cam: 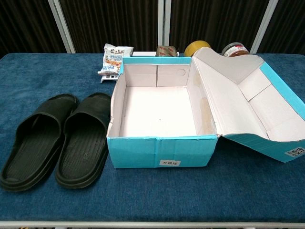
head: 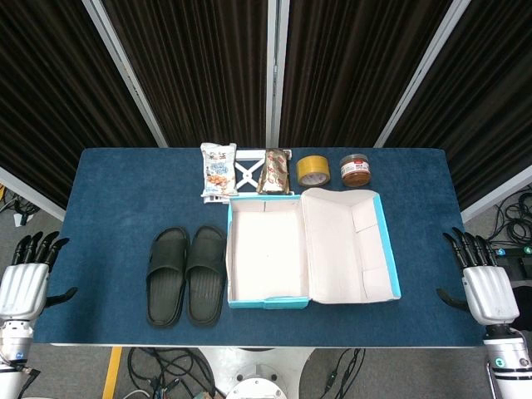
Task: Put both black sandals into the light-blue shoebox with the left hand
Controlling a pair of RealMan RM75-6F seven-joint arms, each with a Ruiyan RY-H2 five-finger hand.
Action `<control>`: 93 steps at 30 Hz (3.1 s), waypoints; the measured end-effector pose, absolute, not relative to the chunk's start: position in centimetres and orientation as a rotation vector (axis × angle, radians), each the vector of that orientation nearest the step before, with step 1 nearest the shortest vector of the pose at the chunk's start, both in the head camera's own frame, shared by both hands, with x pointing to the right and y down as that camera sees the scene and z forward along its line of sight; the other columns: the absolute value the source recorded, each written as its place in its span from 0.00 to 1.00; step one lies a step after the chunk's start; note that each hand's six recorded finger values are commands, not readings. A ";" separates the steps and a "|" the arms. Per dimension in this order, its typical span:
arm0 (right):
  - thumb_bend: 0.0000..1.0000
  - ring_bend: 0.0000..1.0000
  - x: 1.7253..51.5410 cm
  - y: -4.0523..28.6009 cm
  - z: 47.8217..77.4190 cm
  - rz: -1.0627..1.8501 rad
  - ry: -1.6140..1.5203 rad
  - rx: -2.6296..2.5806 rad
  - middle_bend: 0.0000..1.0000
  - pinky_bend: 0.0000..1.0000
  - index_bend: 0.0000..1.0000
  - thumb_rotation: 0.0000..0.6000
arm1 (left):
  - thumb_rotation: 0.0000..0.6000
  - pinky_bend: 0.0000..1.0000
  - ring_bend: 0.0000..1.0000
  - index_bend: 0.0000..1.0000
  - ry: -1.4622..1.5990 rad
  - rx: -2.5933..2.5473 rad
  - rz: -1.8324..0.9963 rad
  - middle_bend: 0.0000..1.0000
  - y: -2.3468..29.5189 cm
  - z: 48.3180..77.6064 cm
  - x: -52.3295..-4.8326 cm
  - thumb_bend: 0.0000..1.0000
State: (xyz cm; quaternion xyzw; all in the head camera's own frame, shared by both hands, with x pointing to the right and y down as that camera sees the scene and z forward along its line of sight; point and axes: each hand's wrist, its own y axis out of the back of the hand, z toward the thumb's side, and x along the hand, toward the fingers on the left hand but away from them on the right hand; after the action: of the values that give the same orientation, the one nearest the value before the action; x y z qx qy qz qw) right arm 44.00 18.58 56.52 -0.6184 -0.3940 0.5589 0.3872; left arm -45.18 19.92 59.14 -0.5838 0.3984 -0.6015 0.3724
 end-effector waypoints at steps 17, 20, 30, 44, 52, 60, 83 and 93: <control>0.03 0.00 44.8 18.9 54.7 1.375 -1.043 -1.534 0.00 0.00 0.00 1.00 | 1.00 0.00 0.00 0.16 1.008 -1.503 -1.434 0.08 17.7 57.7 -44.0 0.09; 0.03 0.00 44.7 18.7 54.1 1.355 -1.043 -1.521 0.00 0.00 0.00 1.00 | 1.00 0.06 0.10 0.16 0.985 -1.537 -1.384 0.08 16.1 57.5 -42.9 0.09; 0.03 0.00 44.7 19.0 53.7 1.338 -1.041 -1.536 0.00 0.00 0.00 1.00 | 1.00 0.62 0.56 0.16 0.874 -1.758 -1.253 0.13 11.4 59.4 -36.1 0.08; 0.03 0.00 45.0 19.2 53.4 1.341 -1.043 -1.542 0.00 0.00 0.00 1.00 | 1.00 0.74 0.63 0.09 0.595 -2.102 -1.366 0.04 12.7 66.8 -26.7 0.07; 0.03 0.00 45.6 19.2 53.1 1.348 -1.044 -1.539 0.00 0.00 0.00 1.00 | 1.00 0.74 0.64 0.09 0.497 -2.142 -1.415 0.04 13.9 69.2 -23.2 0.07; 0.03 0.00 46.2 19.3 53.5 1.358 -1.052 -1.549 0.00 0.00 0.00 1.00 | 1.00 0.74 0.64 0.09 0.461 -2.146 -1.482 0.03 14.0 70.8 -21.6 0.06; 0.03 0.00 46.6 19.2 53.6 1.320 -1.082 -1.543 0.00 0.00 0.00 1.00 | 1.00 0.83 0.81 0.48 0.514 -2.108 -1.590 0.49 12.1 73.0 -21.3 0.08; 0.03 0.00 46.4 19.0 53.5 1.310 -1.078 -1.542 0.00 0.00 0.00 1.00 | 1.00 0.83 0.81 0.48 0.682 -1.966 -1.548 0.49 9.9 69.6 -24.0 0.08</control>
State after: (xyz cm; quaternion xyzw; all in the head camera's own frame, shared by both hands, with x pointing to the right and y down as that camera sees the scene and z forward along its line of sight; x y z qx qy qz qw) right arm 46.35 19.01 53.50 -0.6129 -0.4287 0.5206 0.4118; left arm -23.97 9.91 69.56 -0.7297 0.2531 -0.5747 0.2705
